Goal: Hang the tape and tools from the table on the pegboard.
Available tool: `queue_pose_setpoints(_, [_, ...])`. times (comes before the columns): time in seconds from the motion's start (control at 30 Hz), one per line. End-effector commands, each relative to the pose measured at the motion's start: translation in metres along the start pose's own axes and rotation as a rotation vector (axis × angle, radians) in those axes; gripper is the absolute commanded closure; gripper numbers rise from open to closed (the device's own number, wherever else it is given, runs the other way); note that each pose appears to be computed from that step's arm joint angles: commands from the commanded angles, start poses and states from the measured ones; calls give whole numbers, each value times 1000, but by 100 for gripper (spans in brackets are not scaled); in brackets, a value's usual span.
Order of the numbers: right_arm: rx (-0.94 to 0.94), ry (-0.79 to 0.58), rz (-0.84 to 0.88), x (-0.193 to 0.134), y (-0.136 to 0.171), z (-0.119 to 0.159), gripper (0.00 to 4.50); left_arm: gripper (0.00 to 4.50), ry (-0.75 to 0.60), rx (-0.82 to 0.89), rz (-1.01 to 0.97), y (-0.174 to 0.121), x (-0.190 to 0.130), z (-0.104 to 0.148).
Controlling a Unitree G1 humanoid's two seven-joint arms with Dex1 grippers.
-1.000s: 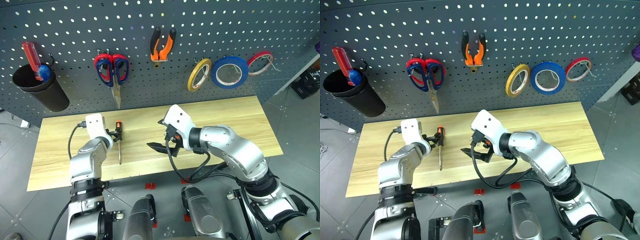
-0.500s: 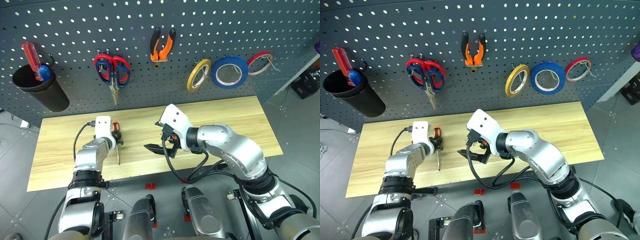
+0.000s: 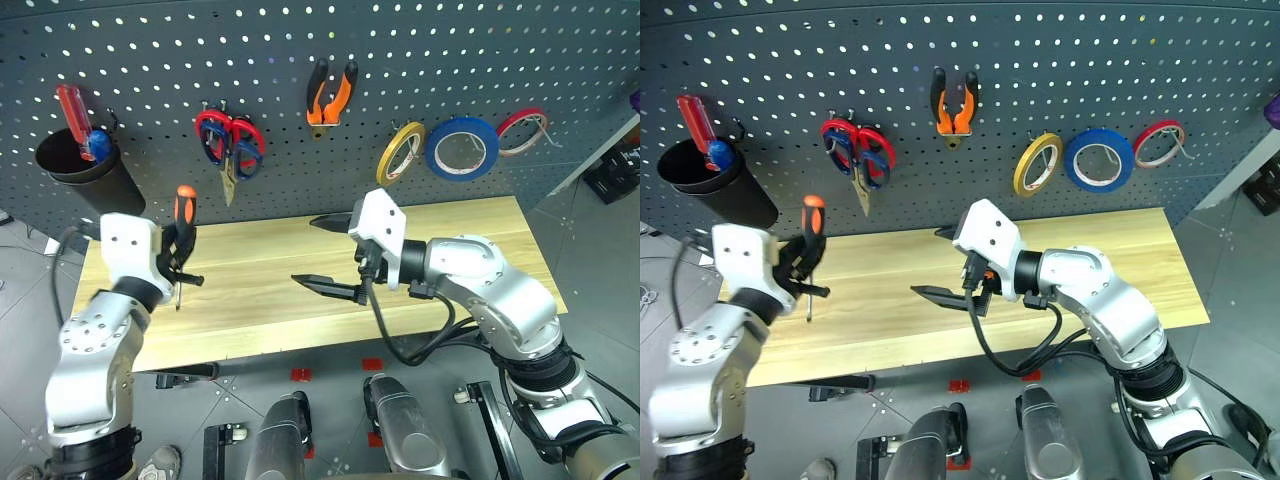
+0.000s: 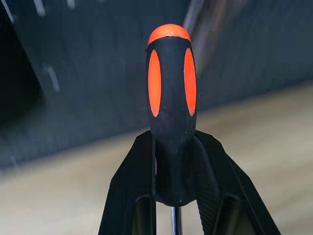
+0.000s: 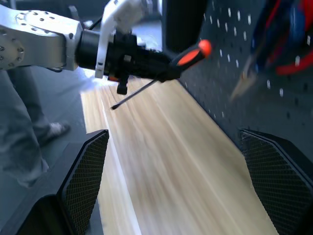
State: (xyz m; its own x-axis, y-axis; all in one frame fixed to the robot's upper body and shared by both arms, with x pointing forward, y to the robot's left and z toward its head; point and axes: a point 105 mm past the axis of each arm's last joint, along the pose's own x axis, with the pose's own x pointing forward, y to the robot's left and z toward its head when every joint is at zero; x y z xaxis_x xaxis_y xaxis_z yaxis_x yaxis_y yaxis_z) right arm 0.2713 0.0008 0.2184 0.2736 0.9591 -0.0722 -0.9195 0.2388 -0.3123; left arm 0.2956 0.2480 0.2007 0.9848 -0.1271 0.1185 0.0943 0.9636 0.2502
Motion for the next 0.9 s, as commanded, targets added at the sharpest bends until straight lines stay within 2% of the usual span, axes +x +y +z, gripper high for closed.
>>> queue_pose_setpoints(0.03, [-55,-95,32,-5,-1,25,0,383,-261,155,74,13,-14,82])
queue_pose_setpoints(0.17, [-77,-127,32,-1,-9,34,0,383,-448,217,230,47,-17,145])
queue_pose_setpoints(0.23, [-93,-150,26,5,-13,41,0,383,-519,232,311,69,-16,166])
queue_pose_setpoints(0.3, [-106,-166,21,10,-16,46,0,383,-555,240,364,84,-13,174])
queue_pose_setpoints(0.53, [-150,-204,26,21,-19,59,0,383,-597,300,524,119,0,163])
queue_pose_setpoints(0.7, [-140,-230,45,24,-13,65,0,383,-601,279,568,123,16,139])
queue_pose_setpoints(0.9, [-132,-226,62,21,-9,66,0,383,-632,252,567,113,30,129])
